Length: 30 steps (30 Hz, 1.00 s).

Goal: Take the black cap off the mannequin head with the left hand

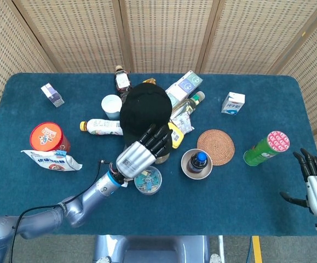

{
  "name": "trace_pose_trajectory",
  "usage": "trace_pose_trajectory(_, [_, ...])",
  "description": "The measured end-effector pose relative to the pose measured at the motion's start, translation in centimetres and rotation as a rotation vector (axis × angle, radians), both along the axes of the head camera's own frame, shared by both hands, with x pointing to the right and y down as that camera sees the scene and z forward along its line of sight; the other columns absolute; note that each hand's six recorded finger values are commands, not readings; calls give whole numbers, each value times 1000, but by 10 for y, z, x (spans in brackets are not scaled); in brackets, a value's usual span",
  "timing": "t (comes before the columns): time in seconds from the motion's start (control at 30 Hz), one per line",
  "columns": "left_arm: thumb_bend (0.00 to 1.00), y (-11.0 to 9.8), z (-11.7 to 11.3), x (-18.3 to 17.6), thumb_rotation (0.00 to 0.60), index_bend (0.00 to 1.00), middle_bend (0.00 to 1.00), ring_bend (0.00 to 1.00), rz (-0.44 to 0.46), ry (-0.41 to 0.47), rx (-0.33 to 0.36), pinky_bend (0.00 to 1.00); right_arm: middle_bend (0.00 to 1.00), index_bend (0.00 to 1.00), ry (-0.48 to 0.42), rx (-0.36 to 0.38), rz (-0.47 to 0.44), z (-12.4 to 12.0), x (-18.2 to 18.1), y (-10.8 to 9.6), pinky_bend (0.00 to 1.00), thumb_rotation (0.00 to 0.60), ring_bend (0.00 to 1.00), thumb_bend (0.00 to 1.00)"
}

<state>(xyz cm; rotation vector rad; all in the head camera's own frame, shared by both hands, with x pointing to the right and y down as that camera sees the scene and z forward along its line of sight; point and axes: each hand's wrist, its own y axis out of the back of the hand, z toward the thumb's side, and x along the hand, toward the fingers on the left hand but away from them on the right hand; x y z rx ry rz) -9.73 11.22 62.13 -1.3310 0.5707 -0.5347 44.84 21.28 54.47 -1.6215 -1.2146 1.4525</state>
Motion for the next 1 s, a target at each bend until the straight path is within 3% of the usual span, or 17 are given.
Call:
trace_pose_trajectory(0.13, [377,-2,2,1,600,401,218,173,-4,1,15,364,0,36,0,-3,0,1,0,0,0,600,25,0])
trace_pose_trajectory(0.43, [423,-5,2,-1,600,521,344,269,-6,10,65,437,0,36,-11,-9,-1,2,-1,0,0,600,26,0])
trace_pose_trajectory(0.73, [488,-6,-4,-5,600,763,563,453,0,36,112,577,0,37,-15,-16,-5,3,-2,1,0,600,27,0])
trace_pose_trajectory(1.0, [498,-10,-12,-6,600,814,610,508,10,64,148,638,0,36,-20,-22,-10,3,-3,1,0,600,27,0])
